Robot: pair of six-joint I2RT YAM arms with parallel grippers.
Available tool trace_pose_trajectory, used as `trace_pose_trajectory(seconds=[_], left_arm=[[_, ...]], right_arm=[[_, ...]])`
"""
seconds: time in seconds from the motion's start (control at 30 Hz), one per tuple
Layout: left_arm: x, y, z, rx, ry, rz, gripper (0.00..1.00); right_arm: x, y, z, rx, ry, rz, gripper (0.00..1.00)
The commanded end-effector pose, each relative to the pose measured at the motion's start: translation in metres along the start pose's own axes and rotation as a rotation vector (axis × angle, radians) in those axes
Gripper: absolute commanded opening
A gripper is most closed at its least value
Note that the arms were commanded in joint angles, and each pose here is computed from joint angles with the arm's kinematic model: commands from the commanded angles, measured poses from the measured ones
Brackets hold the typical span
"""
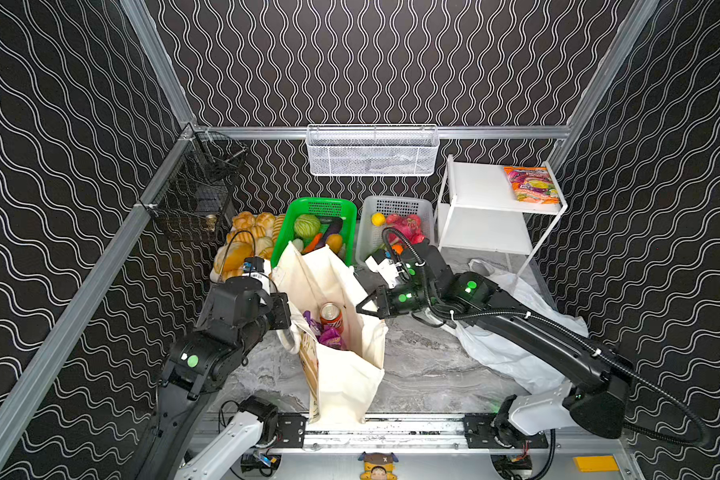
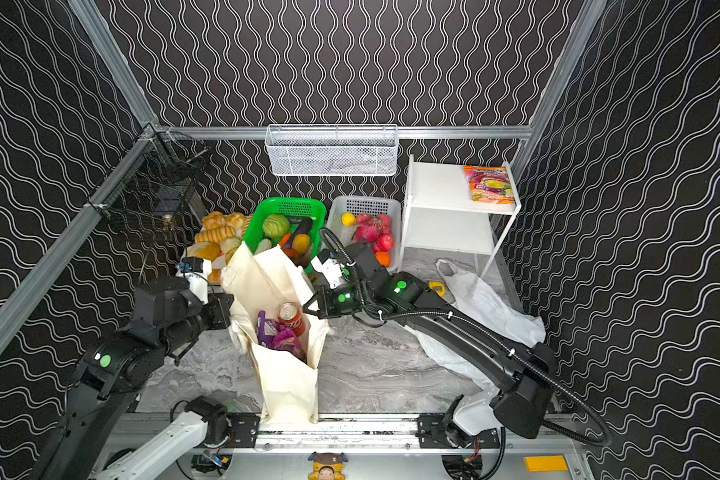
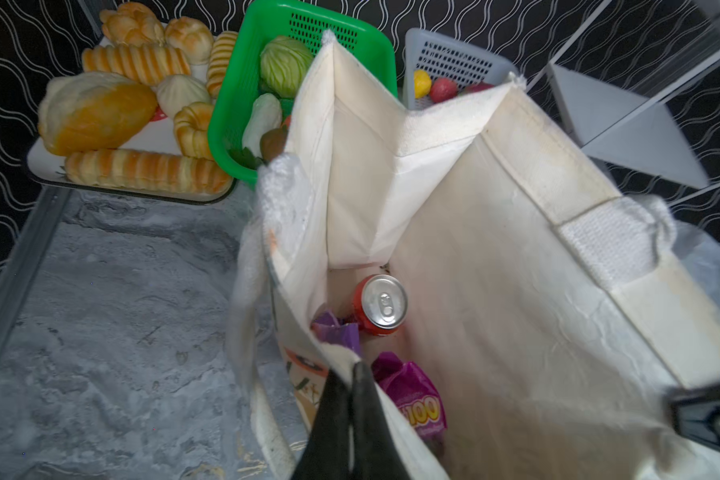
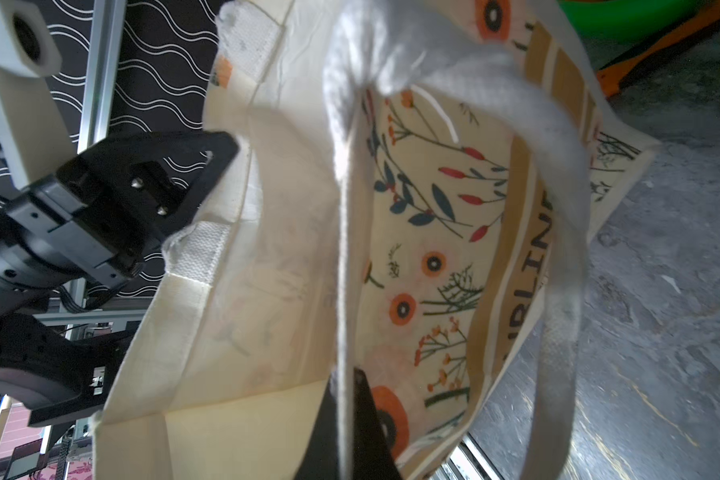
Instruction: Place the mixed food into the grocery bags and tie them
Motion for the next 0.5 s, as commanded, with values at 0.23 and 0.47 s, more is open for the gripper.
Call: trace_pose_trajectory(seconds=[0.23, 0.47], left_arm=[[0.039, 0.018, -0.006, 0.175, -0.148, -0.12, 0.0], [0.057, 0.04, -0.014, 0.231, -0.173, -0.026, 0.0]], right_arm=[[0.046, 0.041, -0.03, 0.131, -0.123, 0.097, 0.0], [0.06, 0.047, -0.051, 0.133, -0.16, 0.085, 0.0]])
Point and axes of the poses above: each gripper's point midway between its finger pads, its own z axis back along the fingers, its own y axis along the line the jaws close on, x = y × z, the point moved 1 cm from there along z, back along the fingers, and after that the axes turned 15 degrees about z, right-handed, at the moved point
